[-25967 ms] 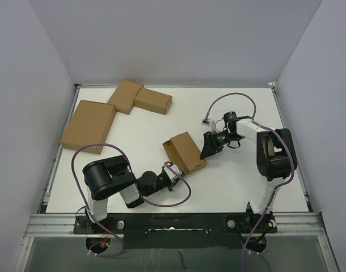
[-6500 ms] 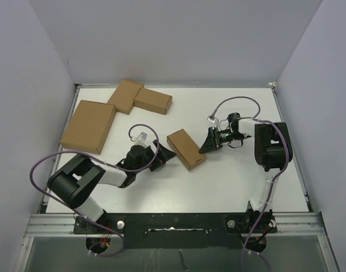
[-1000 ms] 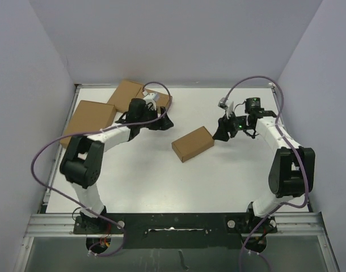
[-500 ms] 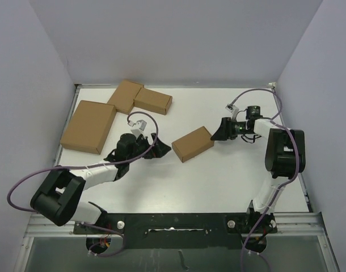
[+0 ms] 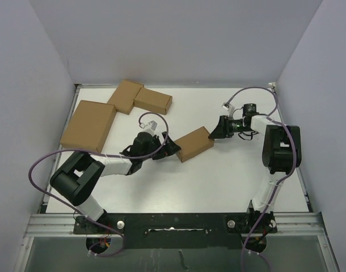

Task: Fold the paper box

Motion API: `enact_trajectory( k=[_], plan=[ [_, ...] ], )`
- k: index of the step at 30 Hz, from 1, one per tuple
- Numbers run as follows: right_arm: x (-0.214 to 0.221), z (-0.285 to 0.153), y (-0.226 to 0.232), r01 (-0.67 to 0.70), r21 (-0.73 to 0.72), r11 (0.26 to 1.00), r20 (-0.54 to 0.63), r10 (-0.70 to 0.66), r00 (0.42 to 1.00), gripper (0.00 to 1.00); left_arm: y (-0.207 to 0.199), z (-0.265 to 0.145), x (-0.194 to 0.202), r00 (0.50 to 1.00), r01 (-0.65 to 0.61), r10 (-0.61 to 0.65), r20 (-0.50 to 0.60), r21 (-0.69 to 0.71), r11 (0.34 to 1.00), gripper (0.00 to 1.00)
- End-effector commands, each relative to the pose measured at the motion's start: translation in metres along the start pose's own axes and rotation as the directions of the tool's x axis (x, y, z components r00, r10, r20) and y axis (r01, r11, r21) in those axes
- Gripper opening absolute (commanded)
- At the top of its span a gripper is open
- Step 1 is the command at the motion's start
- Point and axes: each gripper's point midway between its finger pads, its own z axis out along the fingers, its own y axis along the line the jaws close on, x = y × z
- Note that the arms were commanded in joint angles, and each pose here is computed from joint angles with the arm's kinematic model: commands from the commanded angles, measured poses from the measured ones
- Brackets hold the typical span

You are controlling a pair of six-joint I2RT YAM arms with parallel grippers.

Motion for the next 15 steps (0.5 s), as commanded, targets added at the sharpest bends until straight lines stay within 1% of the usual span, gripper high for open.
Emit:
enact_trajectory(
  k=[1,4,8,10,15],
  plan=[
    [-0.006,0.002,0.012,0.033,-0.054,0.998,-0.009,-0.034,0.999,0.49,-0.021,0.018,-0.018,0.999,-0.004,0.002,0.039,0.046,0.999,0.89],
    [-0.002,0.003,0.013,0.028,-0.060,0.998,-0.023,-0.030,0.999,0.46,-0.021,0.028,-0.017,1.000,-0.013,0.012,0.021,0.051,0.999,0.84],
    [0.003,0.000,0.016,0.043,-0.065,0.997,-0.048,-0.046,0.998,0.41,-0.017,0.037,-0.012,1.000,-0.025,0.025,-0.005,0.044,0.999,0.73],
    [0.008,-0.002,0.021,0.051,-0.071,0.996,-0.066,-0.056,0.996,0.39,-0.019,0.040,-0.017,0.999,-0.039,0.039,-0.003,0.043,0.998,0.72],
    [0.019,-0.004,0.033,0.077,-0.097,0.992,-0.106,-0.087,0.991,0.38,-0.016,0.045,-0.022,0.997,-0.080,0.081,-0.016,0.024,0.996,0.70]
  ],
)
